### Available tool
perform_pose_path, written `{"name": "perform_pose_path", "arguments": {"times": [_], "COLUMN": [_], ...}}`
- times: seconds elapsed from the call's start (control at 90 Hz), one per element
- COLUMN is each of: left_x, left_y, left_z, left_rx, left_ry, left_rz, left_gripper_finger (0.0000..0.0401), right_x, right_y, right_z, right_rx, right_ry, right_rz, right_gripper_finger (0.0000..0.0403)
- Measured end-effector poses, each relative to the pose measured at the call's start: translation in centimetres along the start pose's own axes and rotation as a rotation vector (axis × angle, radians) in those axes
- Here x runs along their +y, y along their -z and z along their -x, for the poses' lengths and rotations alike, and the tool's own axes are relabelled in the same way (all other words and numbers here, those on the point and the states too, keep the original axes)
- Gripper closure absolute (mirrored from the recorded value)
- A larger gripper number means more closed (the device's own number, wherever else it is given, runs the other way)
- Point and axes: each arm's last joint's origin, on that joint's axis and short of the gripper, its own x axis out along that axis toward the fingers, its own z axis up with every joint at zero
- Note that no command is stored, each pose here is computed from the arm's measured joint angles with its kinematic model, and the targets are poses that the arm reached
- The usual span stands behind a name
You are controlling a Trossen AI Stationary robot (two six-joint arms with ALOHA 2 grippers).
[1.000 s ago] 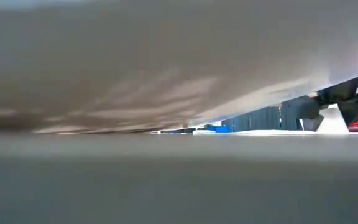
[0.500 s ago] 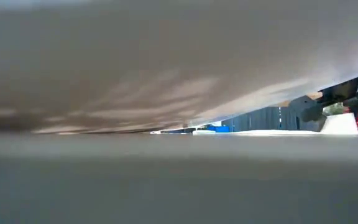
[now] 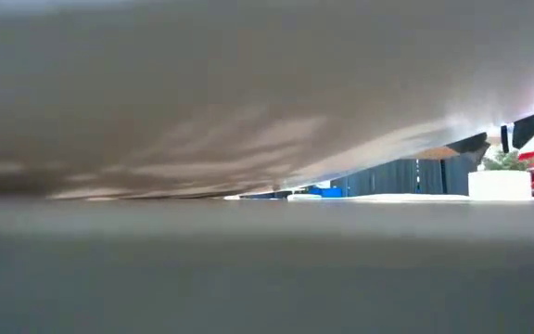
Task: Stock shelves
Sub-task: Put the white vase plant under the shelf
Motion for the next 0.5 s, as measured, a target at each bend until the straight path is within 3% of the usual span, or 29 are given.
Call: {"name": "perform_pose_path", "arguments": {"times": [0.156, 0.289, 0.5], "left_x": [0.0, 0.0, 0.0], "left_y": [0.0, 0.0, -0.1], "left_z": [0.0, 0.0, 0.0], "left_rx": [-0.002, -0.002, -0.02], "left_ry": [-0.001, -0.001, -0.009], "left_rz": [-0.001, -0.001, 0.0], "left_gripper_finger": [0.0401, 0.0401, 0.0401], "right_x": [-0.3, -0.5, 0.4], "right_y": [0.2, -0.2, 1.2], "right_z": [0.1, 2.6, 5.6], "right_rx": [-0.006, -0.015, 0.207], "right_ry": [0.021, -0.017, -0.179], "right_rz": [-0.017, 0.005, 0.05], "right_gripper_finger": [0.0047, 0.0066, 0.009]}}
